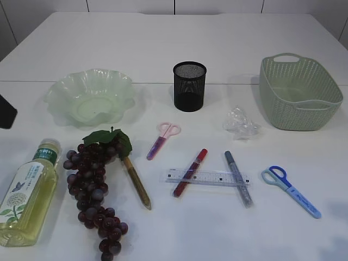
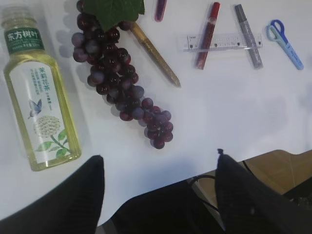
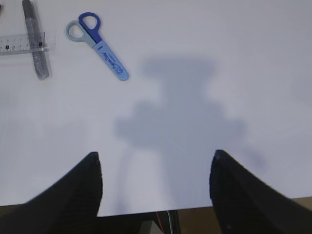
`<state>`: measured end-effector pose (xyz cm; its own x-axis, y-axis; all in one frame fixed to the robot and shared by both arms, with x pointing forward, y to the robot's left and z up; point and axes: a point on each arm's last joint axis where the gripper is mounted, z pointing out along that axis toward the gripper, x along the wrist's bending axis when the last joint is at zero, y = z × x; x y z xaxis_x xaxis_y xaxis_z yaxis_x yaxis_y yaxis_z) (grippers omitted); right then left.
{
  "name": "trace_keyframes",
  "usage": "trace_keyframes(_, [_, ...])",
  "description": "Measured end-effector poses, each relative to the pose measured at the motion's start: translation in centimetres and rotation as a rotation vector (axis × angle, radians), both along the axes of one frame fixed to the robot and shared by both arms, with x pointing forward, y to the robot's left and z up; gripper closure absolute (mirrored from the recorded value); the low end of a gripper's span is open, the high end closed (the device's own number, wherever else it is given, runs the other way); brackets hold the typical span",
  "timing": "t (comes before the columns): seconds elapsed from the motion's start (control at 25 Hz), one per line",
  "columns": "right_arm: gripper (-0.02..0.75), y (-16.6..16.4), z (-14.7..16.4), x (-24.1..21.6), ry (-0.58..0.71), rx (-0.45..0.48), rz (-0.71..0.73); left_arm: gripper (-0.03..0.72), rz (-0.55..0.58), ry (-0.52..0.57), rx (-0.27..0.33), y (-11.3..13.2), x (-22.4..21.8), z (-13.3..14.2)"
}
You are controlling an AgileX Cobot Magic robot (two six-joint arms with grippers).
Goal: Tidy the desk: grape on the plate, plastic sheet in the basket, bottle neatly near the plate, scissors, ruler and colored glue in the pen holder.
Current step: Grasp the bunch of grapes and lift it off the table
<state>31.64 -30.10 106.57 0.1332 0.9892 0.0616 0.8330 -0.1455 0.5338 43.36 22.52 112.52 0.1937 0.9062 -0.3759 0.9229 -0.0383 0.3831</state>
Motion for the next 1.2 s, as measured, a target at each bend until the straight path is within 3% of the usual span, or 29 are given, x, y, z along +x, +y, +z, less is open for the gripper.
trace_keyframes(0.32, [0.2, 0.0, 1.4, 2.1, 0.119, 0.012, -0.017, 0.148, -0.037, 0.132, 0.023, -2.6, 2.7, -2.9])
trace_keyframes(0.76, [0.2, 0.1, 1.6, 5.4, 0.214, 0.046, -0.018, 0.139, -0.013, 0.164, 0.017, -4.4, 6.3, -3.4])
trace_keyframes(1.2, [0.2, 0.2, 1.6, 5.5, 0.218, 0.05, -0.018, 0.12, 0.017, 0.292, 0.087, -5.1, 9.3, -8.3])
